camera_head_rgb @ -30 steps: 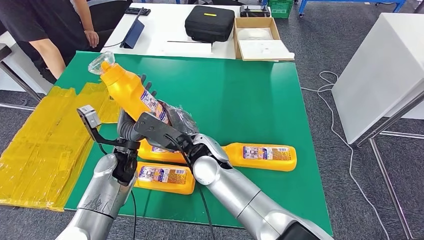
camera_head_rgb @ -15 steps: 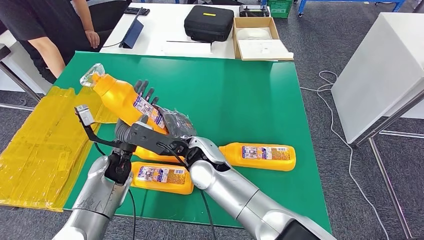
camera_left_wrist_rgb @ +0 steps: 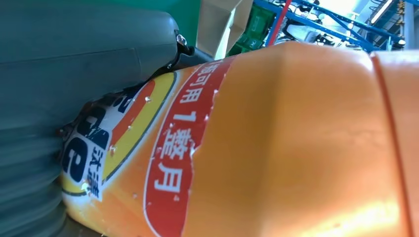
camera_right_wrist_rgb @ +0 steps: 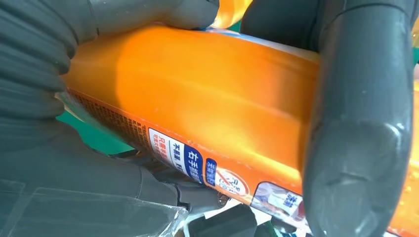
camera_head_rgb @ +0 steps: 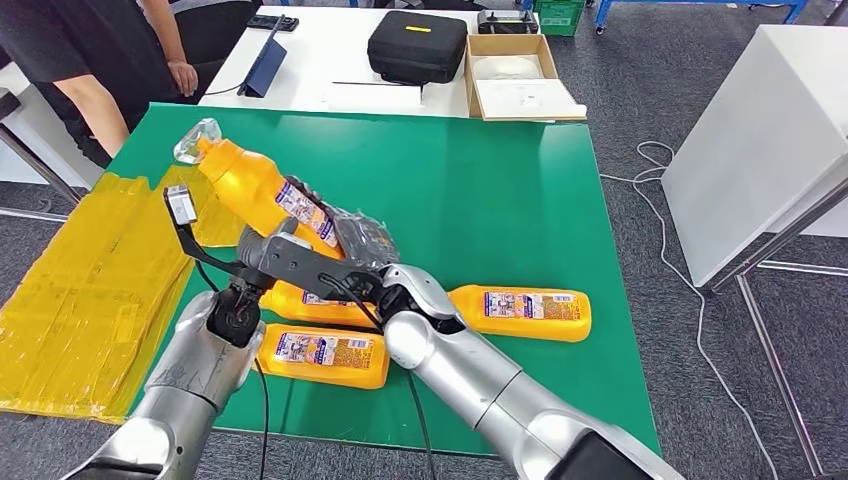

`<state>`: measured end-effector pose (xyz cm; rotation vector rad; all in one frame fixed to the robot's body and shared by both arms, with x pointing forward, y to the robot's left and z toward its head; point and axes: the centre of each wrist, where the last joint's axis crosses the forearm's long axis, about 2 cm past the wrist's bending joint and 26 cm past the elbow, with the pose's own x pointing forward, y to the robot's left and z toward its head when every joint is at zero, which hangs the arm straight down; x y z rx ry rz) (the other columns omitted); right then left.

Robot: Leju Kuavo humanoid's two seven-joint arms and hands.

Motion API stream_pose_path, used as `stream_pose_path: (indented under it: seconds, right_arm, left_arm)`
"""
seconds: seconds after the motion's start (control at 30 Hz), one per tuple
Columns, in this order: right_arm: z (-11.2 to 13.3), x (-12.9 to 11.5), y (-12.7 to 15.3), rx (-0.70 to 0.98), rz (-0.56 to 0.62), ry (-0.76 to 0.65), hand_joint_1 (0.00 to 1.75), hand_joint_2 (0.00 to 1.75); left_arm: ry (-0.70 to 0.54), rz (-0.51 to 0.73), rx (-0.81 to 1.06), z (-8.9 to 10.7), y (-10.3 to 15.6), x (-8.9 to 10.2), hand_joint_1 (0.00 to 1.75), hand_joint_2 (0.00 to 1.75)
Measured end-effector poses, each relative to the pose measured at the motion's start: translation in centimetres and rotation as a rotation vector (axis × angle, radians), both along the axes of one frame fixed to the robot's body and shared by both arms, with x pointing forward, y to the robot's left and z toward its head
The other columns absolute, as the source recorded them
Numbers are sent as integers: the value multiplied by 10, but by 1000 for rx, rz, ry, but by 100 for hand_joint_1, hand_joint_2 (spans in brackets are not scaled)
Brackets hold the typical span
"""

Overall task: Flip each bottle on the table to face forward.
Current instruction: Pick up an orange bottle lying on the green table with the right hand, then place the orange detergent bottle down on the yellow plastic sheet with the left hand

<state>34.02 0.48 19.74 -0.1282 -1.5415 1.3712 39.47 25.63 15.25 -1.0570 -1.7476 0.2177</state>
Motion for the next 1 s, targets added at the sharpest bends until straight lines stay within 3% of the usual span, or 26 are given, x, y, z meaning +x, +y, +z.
stream_pose_path:
  seconds: [0.67,0.73,0.8,0.87,1.0]
  right_arm:
    - [-5,6,-5,-17,-6,7,175,175]
    - [-6,6,-5,-17,-6,8,94,175]
    - [-6,6,-5,-20,-4,2,7,87]
    - [-8,5,-5,-27,-3,-21,0,0]
    - [-11,4,-12,-32,-12,-84,0,0]
  left_arm:
    - [14,-13,-29,-3,6,6,175,175]
    - [15,-13,-27,-3,7,6,175,175]
    - [14,-12,-26,-3,8,6,175,175]
    - [12,-11,-24,-2,10,7,175,175]
    - [-2,-18,-33,1,15,10,175,175]
